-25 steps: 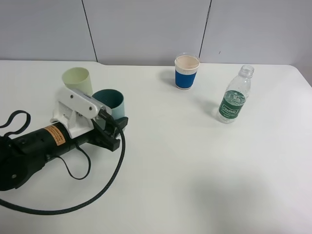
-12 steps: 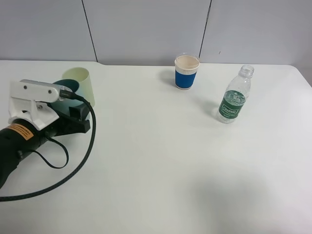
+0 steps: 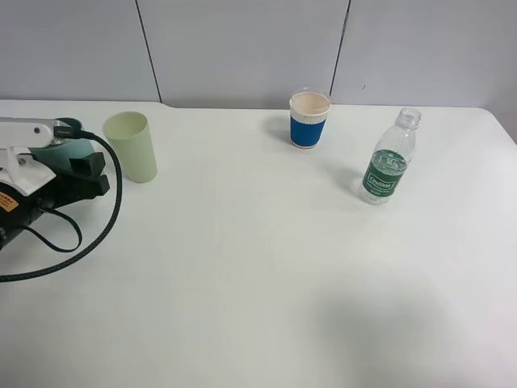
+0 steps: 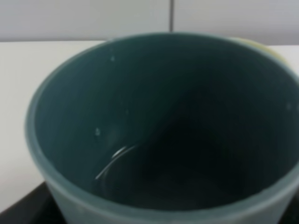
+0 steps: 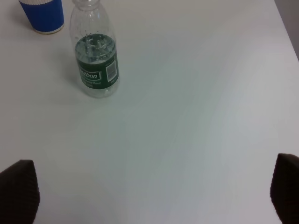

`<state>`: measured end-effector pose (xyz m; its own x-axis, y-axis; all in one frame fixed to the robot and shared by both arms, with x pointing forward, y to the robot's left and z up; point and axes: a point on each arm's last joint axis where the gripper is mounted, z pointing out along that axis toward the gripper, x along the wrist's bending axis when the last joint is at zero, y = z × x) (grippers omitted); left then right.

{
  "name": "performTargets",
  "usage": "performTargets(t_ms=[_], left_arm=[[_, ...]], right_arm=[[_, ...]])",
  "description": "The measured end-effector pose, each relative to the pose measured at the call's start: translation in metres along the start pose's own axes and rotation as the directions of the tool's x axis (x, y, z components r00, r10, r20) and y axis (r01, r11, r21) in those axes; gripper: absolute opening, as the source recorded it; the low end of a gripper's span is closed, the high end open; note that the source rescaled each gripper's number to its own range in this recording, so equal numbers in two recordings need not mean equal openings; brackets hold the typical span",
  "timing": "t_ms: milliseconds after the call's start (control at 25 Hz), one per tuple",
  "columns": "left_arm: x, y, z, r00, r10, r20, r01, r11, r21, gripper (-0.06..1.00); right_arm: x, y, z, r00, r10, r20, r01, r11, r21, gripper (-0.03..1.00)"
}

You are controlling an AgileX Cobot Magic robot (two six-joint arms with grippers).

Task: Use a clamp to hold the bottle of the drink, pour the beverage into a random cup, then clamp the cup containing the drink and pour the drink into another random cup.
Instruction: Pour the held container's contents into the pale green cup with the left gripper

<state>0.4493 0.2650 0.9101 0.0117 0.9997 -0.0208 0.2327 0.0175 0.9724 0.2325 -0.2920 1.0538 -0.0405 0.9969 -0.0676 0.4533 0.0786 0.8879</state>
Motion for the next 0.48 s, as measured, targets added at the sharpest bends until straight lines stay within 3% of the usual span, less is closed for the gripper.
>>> performTargets(t_ms=[320, 480], left_arm=[[0.029, 0.014, 0.017, 0.997, -0.008, -0.077, 0.003, 0.998, -0.062, 0.03], [0.037, 0.028, 0.032, 0.991, 0.053, -0.123, -0.065, 0.993, -0.096, 0.03]], right_arm=[[0.0, 0.0, 0.0, 1.0, 0.001, 0.0, -0.001, 1.0, 0.0, 0.99], [0.0, 0.0, 0.0, 1.0, 0.001, 0.0, -0.001, 1.0, 0.0, 0.99]])
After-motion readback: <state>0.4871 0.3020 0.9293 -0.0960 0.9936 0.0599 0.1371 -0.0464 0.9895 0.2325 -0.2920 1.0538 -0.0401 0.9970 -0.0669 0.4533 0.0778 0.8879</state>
